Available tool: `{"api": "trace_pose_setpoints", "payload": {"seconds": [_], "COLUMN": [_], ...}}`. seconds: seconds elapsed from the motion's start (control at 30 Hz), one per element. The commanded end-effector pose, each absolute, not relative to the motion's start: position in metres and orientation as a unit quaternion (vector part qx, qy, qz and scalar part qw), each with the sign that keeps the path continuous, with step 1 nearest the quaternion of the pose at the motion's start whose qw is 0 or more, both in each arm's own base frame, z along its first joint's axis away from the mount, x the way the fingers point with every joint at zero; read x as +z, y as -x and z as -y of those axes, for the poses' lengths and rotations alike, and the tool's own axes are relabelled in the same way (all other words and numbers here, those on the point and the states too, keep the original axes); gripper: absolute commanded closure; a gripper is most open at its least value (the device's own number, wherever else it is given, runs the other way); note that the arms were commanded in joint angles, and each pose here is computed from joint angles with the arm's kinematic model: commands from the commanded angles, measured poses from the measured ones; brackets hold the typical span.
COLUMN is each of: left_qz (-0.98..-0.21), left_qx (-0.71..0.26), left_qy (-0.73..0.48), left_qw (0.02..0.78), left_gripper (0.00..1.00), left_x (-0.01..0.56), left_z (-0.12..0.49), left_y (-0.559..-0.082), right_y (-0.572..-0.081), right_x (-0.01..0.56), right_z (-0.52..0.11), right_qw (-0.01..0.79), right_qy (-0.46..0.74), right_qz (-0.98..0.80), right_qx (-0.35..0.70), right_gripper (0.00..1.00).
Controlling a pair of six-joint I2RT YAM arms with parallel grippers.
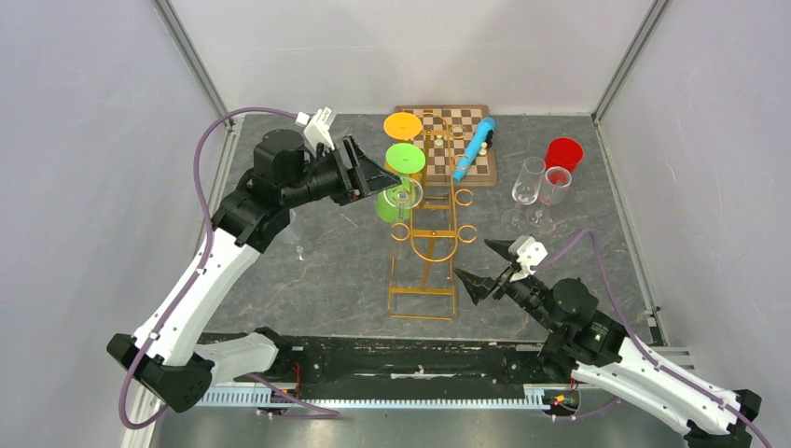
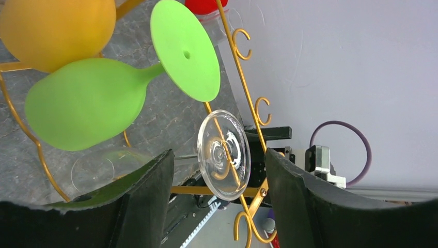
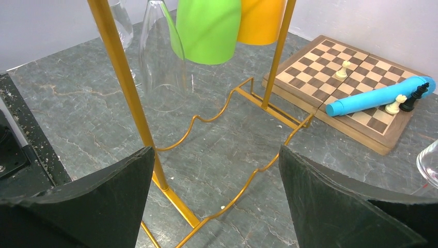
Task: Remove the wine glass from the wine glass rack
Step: Pick up the wine glass from the wine rack.
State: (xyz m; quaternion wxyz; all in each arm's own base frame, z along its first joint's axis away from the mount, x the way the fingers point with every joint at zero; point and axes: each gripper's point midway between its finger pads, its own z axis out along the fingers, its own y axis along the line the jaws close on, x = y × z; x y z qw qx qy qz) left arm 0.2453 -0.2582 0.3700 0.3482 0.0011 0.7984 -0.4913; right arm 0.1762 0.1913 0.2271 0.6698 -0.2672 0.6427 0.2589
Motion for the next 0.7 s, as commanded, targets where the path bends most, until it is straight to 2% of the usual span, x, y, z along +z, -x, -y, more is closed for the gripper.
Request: {"api": "trace_pose_setpoints", "payload": {"seconds": [0.0, 0.3, 0.5, 0.67], "left_qz": [-0.78, -0.783, -0.778, -0.777], "left_qx": [-0.526, -0.533, -0.541, -0.544], "left_qy": [-0.012, -0.02, -0.026, -0.03], "left_qw": [0.34, 0.319, 0.318, 0.316], "left_gripper": [0.31, 0.43, 0.65, 0.78], "left_x": [0.3845, 0.3747, 0.3773, 0.3785], "left_z": [0.2634, 0.2684, 0.2702, 0.2707], "left_y": [-0.237, -0.2338, -0.2317, -0.2301], "right_y": [-0.1784, -0.1791, -0.1793, -0.1808], "right_x": [0.2345, 0.2369, 0.2363, 0.2353], "right_z": [-0.1869, -0.1841, -0.1828, -0.1806], "right_qw": [0.68, 0.684, 0.684, 0.686], "right_qy": [0.247, 0.234, 0.233, 0.226], "right_qz": [-0.639, -0.639, -0.64, -0.642], "right_qx": [0.26, 0.262, 0.26, 0.257], "right_gripper": [0.08, 0.08, 0.08, 0.08]}}
